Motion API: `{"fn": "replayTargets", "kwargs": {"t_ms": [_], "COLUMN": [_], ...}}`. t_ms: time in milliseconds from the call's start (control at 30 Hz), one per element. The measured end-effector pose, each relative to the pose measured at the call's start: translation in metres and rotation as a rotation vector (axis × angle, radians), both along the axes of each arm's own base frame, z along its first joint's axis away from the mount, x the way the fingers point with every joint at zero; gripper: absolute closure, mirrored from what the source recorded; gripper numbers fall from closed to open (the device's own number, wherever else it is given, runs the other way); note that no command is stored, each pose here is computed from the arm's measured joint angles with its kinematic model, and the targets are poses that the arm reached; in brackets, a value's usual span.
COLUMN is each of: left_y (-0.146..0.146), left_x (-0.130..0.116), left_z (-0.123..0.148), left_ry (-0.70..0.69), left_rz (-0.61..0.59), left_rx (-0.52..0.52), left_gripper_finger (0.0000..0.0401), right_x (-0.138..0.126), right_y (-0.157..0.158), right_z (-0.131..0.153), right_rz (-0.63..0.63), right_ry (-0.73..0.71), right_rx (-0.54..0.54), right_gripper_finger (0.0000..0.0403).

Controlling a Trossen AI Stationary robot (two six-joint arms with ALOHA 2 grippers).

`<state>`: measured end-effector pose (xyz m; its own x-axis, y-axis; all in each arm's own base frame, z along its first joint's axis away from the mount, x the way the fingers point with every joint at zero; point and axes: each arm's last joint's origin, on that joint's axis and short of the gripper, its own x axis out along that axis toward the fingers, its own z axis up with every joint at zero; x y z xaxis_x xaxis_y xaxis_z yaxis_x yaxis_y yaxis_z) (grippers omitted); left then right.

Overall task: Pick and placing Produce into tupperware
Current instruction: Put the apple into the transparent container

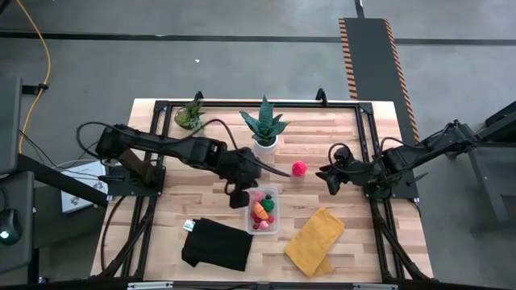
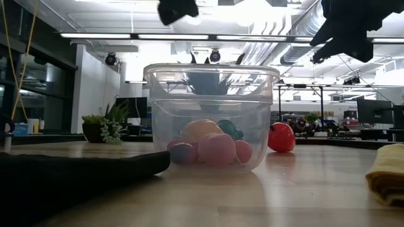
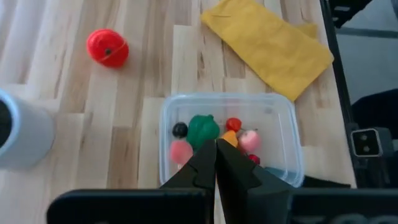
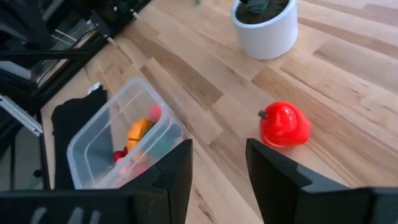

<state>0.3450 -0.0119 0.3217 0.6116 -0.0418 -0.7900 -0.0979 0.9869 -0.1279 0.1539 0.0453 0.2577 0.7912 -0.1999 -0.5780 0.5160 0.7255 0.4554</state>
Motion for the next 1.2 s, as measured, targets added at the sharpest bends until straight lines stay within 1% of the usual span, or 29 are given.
{"fn": "replayTargets", "kwargs": {"t_ms": [100,167,433,600,700,767,800,967,1067,1200], "left_y": [0.001,0.002,0.006,0.009,0.01,0.01,0.01,0.001,-0.005,-0.01], "left_x": [-0.014,-0.025,-0.07,-0.1,-0.117,-0.127,-0.13,-0.143,-0.146,-0.15], "left_z": [0.013,0.019,0.05,0.057,0.053,0.046,0.043,0.022,0.009,-0.008], "left_ry": [-0.005,0.017,-0.024,-0.063,-0.103,-0.106,-0.135,-0.242,-0.3,-0.312], "left_rz": [0.034,0.068,0.193,0.268,0.317,0.336,0.339,0.301,0.28,0.252], "left_rx": [-0.004,0.005,0.032,0.031,0.018,0.005,-0.007,-0.043,-0.071,-0.08], "left_gripper_finger": [0.04,0.04,0.0401,0.0401,0.0401,0.0401,0.0401,0.0401,0.0401,0.0401], "right_x": [0.0,0.001,0.002,0.003,0.004,0.005,0.005,0.008,0.01,0.015], "right_y": [0.0,0.001,0.002,0.002,0.003,0.003,0.003,0.004,0.005,0.004], "right_z": [0.0,0.001,0.002,0.003,0.005,0.006,0.006,0.011,0.015,0.024], "right_rz": [0.007,0.015,0.047,0.051,0.049,0.042,0.038,0.041,0.062,0.069], "right_ry": [-0.004,-0.007,-0.012,-0.032,-0.049,-0.067,-0.07,-0.124,-0.165,-0.258], "right_rx": [0.007,0.018,0.032,0.035,0.042,0.043,0.041,0.047,0.029,-0.008], "right_gripper_finger": [0.0261,0.0261,0.0261,0.0261,0.0261,0.0261,0.0261,0.0261,0.0261,0.0261]}}
